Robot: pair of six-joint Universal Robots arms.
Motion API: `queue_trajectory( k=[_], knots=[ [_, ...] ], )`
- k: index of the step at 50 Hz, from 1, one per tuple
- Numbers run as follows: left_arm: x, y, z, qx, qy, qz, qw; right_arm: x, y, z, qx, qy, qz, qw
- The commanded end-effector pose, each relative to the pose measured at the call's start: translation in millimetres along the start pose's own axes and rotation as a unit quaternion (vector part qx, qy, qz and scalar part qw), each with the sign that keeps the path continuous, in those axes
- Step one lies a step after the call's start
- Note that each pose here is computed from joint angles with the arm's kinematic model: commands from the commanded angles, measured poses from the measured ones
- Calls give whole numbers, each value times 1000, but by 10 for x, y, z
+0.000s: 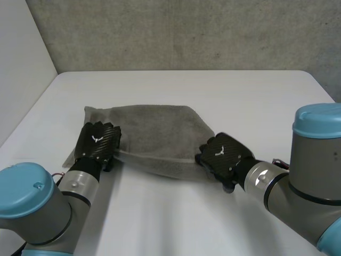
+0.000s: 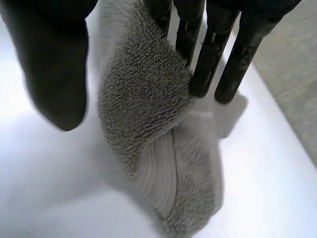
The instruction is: Fold the towel.
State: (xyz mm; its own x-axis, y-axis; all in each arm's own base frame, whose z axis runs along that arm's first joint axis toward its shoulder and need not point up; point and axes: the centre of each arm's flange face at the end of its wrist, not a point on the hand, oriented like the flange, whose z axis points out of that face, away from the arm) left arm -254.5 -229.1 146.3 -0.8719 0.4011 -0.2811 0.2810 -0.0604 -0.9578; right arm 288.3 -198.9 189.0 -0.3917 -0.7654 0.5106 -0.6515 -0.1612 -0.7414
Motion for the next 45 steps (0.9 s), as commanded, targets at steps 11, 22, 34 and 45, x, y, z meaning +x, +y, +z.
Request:
queue_trajectory(
  k=[11, 22, 34, 45],
  knots=[
    [-44, -218, -231, 13, 1, -1, 1000, 702, -362, -225, 100, 120, 112, 981],
    [-36, -180, -444, -7, 9, 1, 1000, 705, -499, 8, 113, 2, 70, 991],
    [-44, -164, -474, -10, 7, 1, 1000, 523, -266, 505, 37, -80, 11, 996],
    [-65, -162, -456, -10, 2, 0, 1000, 361, 5, 681, -14, -102, -31, 994]
  ],
)
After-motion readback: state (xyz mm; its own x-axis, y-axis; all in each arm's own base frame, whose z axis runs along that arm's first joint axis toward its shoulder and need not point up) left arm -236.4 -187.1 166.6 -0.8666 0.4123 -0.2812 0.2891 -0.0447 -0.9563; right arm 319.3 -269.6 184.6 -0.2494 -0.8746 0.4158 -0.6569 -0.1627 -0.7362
